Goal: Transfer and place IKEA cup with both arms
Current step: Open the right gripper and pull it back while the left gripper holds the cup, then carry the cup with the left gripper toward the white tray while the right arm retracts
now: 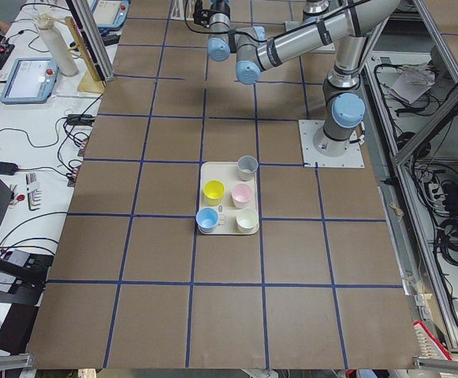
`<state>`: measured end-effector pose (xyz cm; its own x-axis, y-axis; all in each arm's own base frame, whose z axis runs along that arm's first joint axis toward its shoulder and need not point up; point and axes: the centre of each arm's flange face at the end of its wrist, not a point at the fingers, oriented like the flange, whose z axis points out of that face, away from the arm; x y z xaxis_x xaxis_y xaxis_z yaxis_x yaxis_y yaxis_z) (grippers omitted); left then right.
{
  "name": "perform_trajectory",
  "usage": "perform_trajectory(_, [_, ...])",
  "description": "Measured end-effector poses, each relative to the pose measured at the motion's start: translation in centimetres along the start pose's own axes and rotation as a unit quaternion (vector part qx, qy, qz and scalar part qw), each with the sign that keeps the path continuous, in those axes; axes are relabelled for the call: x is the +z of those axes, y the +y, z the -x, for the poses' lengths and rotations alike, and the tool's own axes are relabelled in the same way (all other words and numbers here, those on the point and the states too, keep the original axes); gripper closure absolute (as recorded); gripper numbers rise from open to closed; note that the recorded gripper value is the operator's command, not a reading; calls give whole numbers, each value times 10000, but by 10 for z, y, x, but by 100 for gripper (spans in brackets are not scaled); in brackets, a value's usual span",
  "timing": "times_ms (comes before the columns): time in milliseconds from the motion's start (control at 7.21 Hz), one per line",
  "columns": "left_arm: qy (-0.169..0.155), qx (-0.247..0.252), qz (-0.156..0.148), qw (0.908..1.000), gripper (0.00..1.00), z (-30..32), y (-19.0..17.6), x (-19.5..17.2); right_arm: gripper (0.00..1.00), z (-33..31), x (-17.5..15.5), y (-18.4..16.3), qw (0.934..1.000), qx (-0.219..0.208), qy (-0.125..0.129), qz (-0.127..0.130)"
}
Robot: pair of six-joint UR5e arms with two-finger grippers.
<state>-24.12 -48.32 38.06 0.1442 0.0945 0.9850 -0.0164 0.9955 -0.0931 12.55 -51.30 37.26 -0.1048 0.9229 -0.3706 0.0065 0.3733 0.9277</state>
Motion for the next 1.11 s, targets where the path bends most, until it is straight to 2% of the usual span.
perform_trajectory(277, [-121,-231,-175,9995,100,-12,-10,-19,1,4,-7,-1,9995,-309,33,-100])
perform_trajectory(416, [-478,-282,-261,9981,100,-19,-18,-34,5,5,-8,-1,9987,-462,141,-130])
perform_trajectory(555, [-1061,-237,-402,9933,100,-27,-28,-49,8,3,-10,-3,9971,-635,398,-146])
perform_trajectory(832, [-2020,6,-944,9748,100,-38,-42,-76,11,-3,-14,-4,9897,-974,1028,-189])
perform_trajectory(971, [-2450,102,-1234,9616,100,-41,-48,-89,11,-6,-17,-5,9823,-1179,1435,-239])
perform_trajectory(1109, [-2825,176,-1537,9467,100,-45,-59,-108,9,-9,-22,-8,9711,-1382,1914,-348])
